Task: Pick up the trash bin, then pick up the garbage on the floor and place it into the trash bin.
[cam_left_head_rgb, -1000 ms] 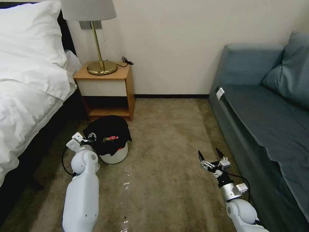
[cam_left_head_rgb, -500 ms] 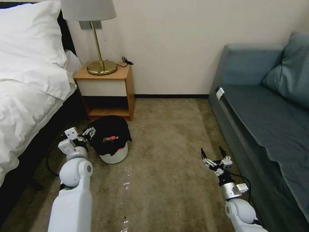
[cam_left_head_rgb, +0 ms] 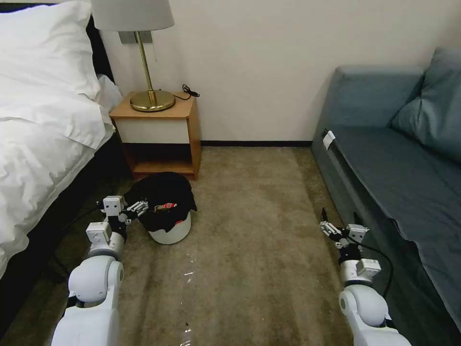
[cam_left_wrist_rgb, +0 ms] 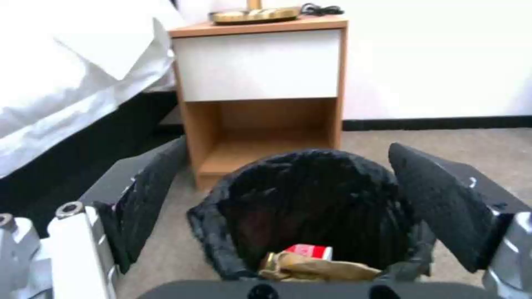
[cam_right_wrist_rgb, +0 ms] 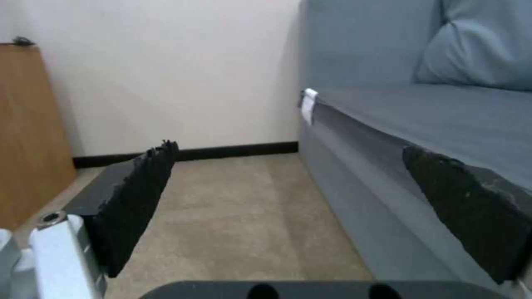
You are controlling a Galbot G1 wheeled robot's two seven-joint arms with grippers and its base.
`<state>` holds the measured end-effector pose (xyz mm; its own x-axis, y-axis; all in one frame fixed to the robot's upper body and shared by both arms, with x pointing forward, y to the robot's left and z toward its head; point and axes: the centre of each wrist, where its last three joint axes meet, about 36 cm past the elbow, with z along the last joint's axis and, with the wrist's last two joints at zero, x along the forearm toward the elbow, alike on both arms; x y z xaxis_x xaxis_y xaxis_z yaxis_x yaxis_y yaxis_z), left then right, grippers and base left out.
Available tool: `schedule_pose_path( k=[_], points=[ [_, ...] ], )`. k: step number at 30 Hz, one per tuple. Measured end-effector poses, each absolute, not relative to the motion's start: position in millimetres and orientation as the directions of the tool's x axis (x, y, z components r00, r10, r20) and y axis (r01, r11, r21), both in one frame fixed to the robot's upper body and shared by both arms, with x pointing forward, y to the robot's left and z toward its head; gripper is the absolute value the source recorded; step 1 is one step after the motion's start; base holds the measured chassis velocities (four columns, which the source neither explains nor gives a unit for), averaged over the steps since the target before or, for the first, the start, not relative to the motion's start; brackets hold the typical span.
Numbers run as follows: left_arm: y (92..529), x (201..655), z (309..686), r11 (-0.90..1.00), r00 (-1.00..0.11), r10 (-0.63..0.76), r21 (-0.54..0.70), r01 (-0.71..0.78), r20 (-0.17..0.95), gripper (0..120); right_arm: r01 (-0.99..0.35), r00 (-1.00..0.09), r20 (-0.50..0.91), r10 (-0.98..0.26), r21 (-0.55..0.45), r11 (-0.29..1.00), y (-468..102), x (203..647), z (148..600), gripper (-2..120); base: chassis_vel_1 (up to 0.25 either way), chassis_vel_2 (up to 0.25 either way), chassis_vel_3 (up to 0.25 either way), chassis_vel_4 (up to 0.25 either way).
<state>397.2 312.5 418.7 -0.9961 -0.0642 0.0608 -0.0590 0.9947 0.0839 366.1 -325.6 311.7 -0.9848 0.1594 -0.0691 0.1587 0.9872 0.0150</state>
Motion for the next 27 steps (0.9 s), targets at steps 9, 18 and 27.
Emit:
schedule_pose_path(
  k=[9, 18, 27],
  points=[
    [316.5, 394.7, 386.7, 0.995, -0.994, -0.084, 0.068, -0.079, 0.074, 98, 0.177, -0.982, -0.060, 0.178, 0.011, 0.984, -332.6, 371.6, 332.8, 100, 0.000, 0.000, 0.000, 0.000],
    [307.8, 389.0, 375.3, 0.996, -0.994, -0.075, 0.047, -0.071, 0.085, 98, 0.172, -0.983, -0.059, 0.173, 0.018, 0.985, -328.3, 378.5, 331.0, 100, 0.000, 0.000, 0.000, 0.000],
    [303.2, 388.7, 379.6, 0.998, -0.994, -0.061, 0.034, -0.058, 0.087, 98, 0.164, -0.984, -0.070, 0.165, 0.020, 0.986, -329.4, 380.1, 330.4, 100, 0.000, 0.000, 0.000, 0.000]
  ],
)
